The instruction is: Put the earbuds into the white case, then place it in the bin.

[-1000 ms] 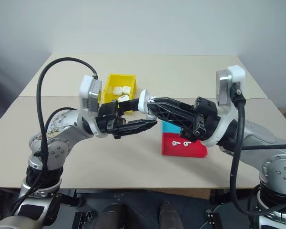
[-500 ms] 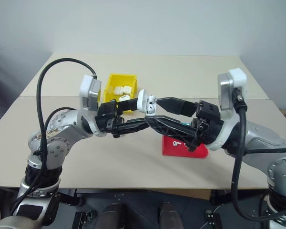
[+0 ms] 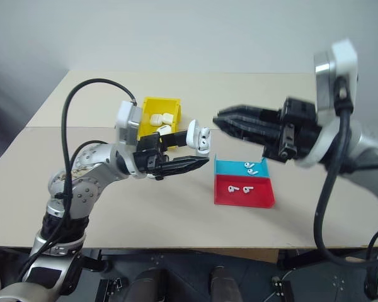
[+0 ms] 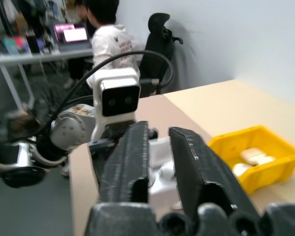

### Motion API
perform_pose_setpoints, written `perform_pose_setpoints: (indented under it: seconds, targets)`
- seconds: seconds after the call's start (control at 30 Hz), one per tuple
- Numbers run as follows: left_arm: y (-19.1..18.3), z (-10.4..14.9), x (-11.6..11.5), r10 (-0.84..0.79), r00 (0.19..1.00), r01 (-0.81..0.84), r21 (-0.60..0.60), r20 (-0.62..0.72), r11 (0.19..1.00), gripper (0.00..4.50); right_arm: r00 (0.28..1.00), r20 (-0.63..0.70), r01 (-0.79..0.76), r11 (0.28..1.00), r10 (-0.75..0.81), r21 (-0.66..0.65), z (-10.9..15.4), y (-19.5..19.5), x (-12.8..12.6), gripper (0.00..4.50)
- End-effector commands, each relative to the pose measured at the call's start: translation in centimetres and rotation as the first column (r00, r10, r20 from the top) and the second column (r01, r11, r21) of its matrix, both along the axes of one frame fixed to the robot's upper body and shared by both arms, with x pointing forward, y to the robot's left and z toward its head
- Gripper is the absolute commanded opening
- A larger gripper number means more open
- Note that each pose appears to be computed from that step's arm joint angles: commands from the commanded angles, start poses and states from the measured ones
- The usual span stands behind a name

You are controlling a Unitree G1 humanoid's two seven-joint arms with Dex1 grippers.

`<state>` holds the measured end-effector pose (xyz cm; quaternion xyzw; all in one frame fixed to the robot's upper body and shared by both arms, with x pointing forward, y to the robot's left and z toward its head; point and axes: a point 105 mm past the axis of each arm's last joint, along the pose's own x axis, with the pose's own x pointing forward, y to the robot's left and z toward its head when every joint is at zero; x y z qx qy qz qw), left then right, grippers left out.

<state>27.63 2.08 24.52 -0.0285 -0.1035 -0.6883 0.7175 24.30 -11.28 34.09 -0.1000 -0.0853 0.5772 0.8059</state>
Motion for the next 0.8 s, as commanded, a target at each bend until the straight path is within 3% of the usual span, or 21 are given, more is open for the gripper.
perform_pose_setpoints:
  seconds: [0.03, 0.3, 0.43, 0.7, 0.77, 0.8]
  targets:
    - [-0.5, 0.4, -0.1, -0.036, 0.998, 0.036, 0.005, 0.051, 0.999, 2.76, 0.998, 0.062, -0.015, 0.991, 0.024, -0.132, 0.8, 1.1, 1.2, 0.02]
    - [-1.0, 0.6, 0.4, -0.039, 0.997, 0.039, -0.005, 0.068, 0.999, 2.76, 0.977, 0.135, -0.093, 0.899, 0.166, -0.428, -0.2, 4.2, 1.9, 0.02]
    - [-1.0, 0.6, 0.3, -0.028, 0.996, 0.029, -0.004, 0.080, 1.000, 2.76, 0.959, 0.164, -0.096, 0.808, 0.232, -0.581, -2.5, 4.5, 1.9, 0.02]
    - [-0.5, 0.7, 0.3, 0.003, 0.996, -0.002, -0.011, 0.093, 1.000, 2.76, 0.965, 0.157, -0.063, 0.762, 0.212, -0.645, -3.4, 1.2, 1.6, 0.02]
    - [-0.4, 0.6, 0.2, 0.006, 0.996, -0.005, -0.012, 0.094, 1.000, 2.76, 0.969, 0.160, -0.046, 0.777, 0.187, -0.627, -3.1, 0.7, 1.6, 0.02]
    - [-0.3, 0.6, 0.2, 0.018, 0.995, -0.016, -0.017, 0.097, 1.000, 2.76, 0.975, 0.172, -0.024, 0.830, 0.143, -0.557, -2.1, 0.4, 1.6, 0.02]
